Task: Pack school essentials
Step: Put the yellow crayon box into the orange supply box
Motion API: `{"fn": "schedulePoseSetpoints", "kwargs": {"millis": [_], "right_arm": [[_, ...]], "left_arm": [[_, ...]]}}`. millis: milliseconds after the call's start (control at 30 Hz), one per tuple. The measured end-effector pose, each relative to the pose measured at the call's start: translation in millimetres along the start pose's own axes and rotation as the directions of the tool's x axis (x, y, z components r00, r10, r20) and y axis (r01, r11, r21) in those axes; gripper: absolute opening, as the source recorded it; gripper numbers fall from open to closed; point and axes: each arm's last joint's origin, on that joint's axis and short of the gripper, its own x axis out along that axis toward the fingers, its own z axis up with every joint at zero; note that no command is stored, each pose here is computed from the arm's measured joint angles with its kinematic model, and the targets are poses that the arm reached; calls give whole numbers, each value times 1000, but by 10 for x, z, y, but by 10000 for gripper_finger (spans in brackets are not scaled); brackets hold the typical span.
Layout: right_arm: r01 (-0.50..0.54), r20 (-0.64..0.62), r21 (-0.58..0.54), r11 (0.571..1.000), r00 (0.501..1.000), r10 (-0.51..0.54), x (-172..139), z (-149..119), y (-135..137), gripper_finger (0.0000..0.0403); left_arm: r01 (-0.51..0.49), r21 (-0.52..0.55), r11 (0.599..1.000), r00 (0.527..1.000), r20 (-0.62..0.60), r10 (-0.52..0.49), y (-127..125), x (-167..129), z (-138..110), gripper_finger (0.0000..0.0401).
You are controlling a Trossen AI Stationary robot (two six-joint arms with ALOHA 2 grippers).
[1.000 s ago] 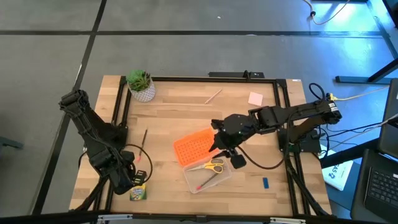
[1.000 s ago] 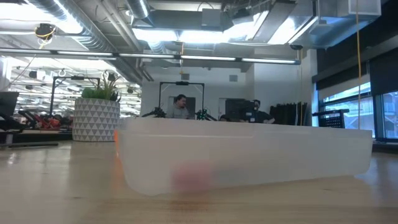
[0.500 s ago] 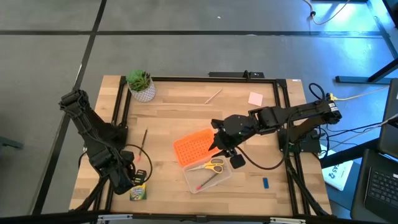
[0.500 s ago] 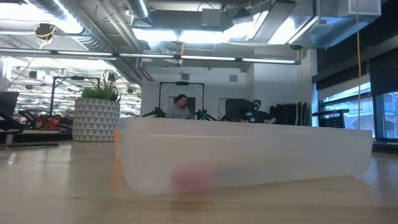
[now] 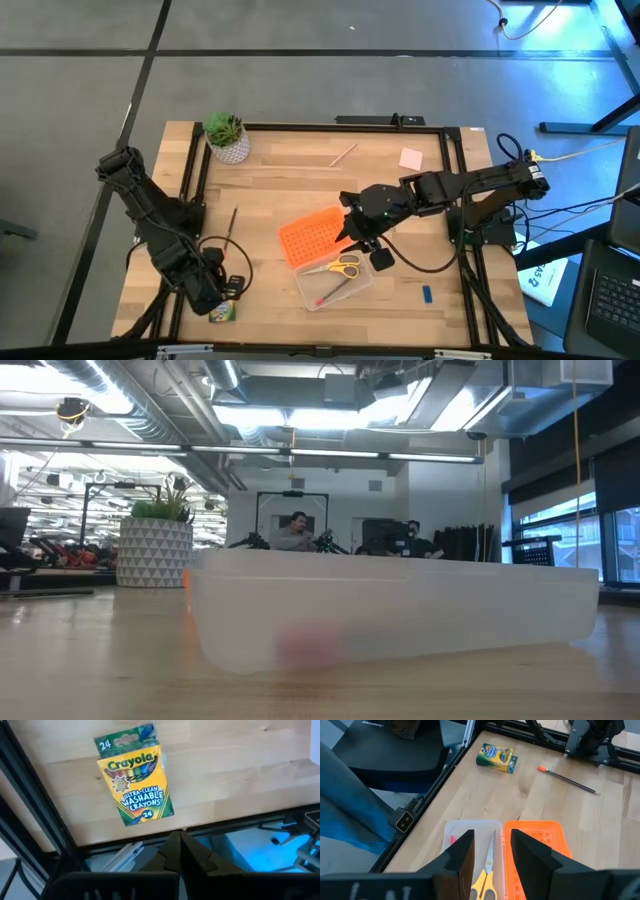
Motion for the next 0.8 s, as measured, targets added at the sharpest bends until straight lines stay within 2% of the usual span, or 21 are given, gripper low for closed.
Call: {"fn": "schedulePoseSetpoints", "kwargs": {"millis": [167,300,367,467,800], "right_arm": [[0,0,0,1000,1000,0,0,0,0,129],[0,0,1,1000,1000,0,0,0,0,129],[0,0,1,1000,1000,0,0,0,0,129],[0,0,0,1000,1000,0,0,0,0,129],[0,0,0,1000,1000,0,0,0,0,129]], "left_arm": [[-1,-65,998,1000,3,1,-5,2,7,0],[-1,-71,997,1000,5,2,-4,2,8,3],[-5,-68,998,1000,11,6,1,2,14,18],[-11,-66,998,1000,26,13,10,2,26,61],[-10,-65,998,1000,27,12,8,6,24,240]]}}
